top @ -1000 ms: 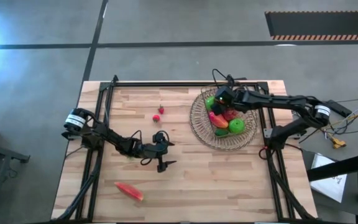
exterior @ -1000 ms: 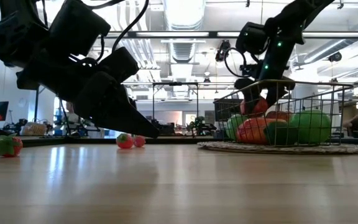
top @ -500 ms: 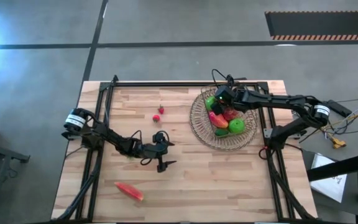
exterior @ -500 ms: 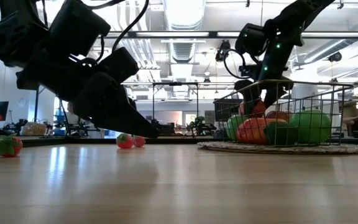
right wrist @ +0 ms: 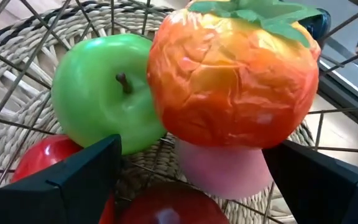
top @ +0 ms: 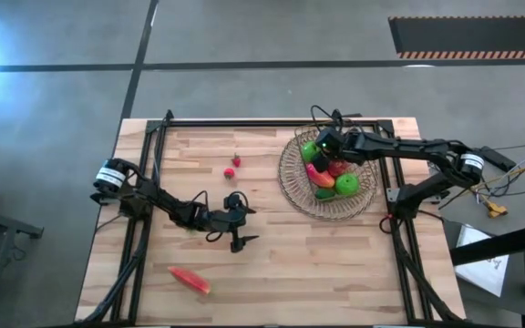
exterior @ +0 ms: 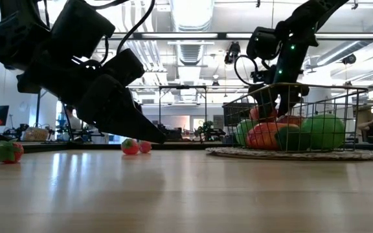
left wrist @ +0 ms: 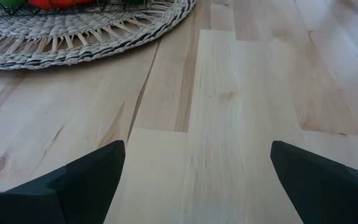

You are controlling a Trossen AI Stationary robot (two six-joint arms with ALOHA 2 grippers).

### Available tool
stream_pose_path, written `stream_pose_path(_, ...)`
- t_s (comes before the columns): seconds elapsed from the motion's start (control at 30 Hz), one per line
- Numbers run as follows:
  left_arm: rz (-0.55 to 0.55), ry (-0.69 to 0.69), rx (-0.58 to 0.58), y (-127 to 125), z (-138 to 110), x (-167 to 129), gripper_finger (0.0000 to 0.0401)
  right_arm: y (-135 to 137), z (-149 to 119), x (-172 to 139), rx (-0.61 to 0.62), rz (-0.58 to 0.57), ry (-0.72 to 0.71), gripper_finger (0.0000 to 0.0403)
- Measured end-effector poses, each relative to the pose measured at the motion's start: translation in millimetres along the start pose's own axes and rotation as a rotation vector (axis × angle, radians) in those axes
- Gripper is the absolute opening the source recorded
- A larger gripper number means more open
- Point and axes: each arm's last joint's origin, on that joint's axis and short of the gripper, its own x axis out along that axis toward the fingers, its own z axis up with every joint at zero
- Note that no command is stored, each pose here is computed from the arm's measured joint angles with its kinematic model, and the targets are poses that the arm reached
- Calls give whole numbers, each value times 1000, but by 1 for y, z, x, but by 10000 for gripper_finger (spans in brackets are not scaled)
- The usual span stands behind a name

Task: Build produce basket
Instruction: Put the persimmon into the gold wire basket

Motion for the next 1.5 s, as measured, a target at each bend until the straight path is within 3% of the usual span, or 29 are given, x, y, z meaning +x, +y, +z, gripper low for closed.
stream_pose_path(0.6,0,4,1,0,0,0,386,-19,-15,-28,19,-56,79,380)
stream_pose_path(0.97,0,1,0,0,0,0,386,-26,-7,-59,97,23,-116,380)
stream_pose_path(1.23,0,0,-1,0,0,0,386,-11,7,-37,104,62,-229,380)
stream_pose_path(1.4,0,0,0,0,0,0,386,-4,10,-14,81,-78,-214,380)
stream_pose_path(1.5,1,1,0,0,0,0,386,0,10,-5,42,-98,-188,380)
